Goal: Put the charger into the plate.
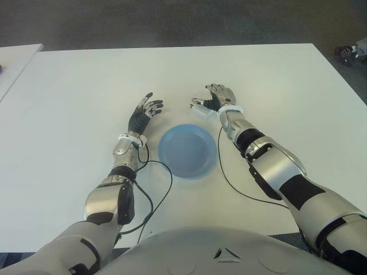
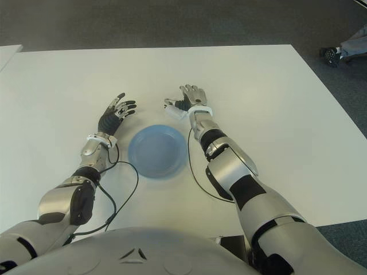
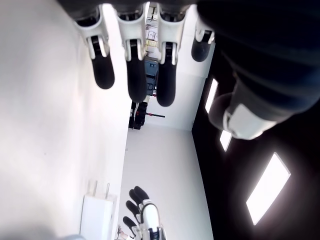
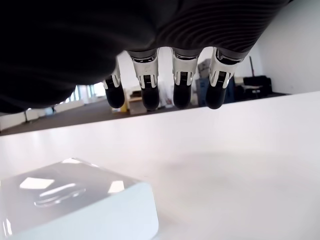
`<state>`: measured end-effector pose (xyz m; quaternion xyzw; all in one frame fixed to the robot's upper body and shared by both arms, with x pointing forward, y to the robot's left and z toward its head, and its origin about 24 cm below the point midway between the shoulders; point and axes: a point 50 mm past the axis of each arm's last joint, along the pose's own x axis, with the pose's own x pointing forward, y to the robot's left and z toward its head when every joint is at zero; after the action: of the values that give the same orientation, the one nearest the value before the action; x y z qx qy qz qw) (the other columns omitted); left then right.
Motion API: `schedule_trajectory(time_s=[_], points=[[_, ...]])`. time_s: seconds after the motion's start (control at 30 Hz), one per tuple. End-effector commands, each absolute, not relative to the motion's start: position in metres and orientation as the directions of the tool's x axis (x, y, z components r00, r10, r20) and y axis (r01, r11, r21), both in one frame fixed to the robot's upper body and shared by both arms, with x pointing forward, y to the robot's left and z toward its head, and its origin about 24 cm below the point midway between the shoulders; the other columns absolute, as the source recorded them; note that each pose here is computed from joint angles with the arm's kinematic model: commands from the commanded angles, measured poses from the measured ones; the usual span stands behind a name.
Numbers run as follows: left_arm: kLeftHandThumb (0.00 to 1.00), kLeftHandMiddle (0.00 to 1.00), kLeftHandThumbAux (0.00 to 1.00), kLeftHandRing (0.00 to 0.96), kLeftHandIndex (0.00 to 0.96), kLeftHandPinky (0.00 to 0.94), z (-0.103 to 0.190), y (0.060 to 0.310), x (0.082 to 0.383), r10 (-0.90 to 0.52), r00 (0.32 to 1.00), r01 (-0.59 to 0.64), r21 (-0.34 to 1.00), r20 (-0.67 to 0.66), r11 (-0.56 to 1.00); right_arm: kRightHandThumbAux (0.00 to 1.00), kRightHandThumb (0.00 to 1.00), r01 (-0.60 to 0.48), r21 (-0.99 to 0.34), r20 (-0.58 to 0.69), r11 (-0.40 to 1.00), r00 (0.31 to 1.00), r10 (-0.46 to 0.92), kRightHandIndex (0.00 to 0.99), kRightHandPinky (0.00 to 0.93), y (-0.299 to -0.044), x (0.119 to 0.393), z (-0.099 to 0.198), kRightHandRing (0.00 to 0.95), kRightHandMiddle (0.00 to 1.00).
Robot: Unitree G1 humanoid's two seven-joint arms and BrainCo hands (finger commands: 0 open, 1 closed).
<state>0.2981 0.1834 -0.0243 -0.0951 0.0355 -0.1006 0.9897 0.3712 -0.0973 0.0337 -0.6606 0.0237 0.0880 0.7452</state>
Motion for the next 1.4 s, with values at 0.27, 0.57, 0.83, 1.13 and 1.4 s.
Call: schedule_trajectory(time_s=[0.27,0.57,0.83,1.13,1.4], points=[[0.149,0.276,0.617,0.263,0.055,0.188,-0.044,0.184,0.284,-0.212,0.964,0.175,-0.219,-0.162,0.96,0.079,0.311,-0.197,-0.973,-0.187,0.123,0.978,0.091,0.0,0.0,-0.102,0.362,0.017,0.0,0.0],[0.123,0.285,0.644,0.277,0.059,0.22,-0.045,0.184,0.284,-0.201,0.965,0.165,-0.206,-0.17,0.965,0.074,0.302,-0.235,-0.965,-0.224,0.116,0.97,0.098,0.0,0.0,-0.106,0.347,-0.004,0.0,0.0],[0.105,0.287,0.648,0.282,0.058,0.223,-0.045,0.184,0.284,-0.199,0.965,0.164,-0.2,-0.171,0.966,0.065,0.293,-0.255,-0.961,-0.244,0.107,0.964,0.104,0.0,0.0,-0.109,0.342,-0.011,0.0,0.0],[0.099,0.296,0.636,0.292,0.066,0.237,-0.045,0.184,0.284,-0.197,0.966,0.162,-0.202,-0.167,0.966,0.071,0.291,-0.275,-0.956,-0.265,0.102,0.959,0.101,0.0,0.0,-0.113,0.337,-0.018,0.0,0.0],[0.089,0.298,0.621,0.296,0.068,0.239,-0.045,0.184,0.284,-0.197,0.966,0.162,-0.199,-0.167,0.966,0.079,0.3,-0.281,-0.954,-0.271,0.102,0.957,0.106,0.0,0.0,-0.112,0.335,-0.02,0.0,0.0]])
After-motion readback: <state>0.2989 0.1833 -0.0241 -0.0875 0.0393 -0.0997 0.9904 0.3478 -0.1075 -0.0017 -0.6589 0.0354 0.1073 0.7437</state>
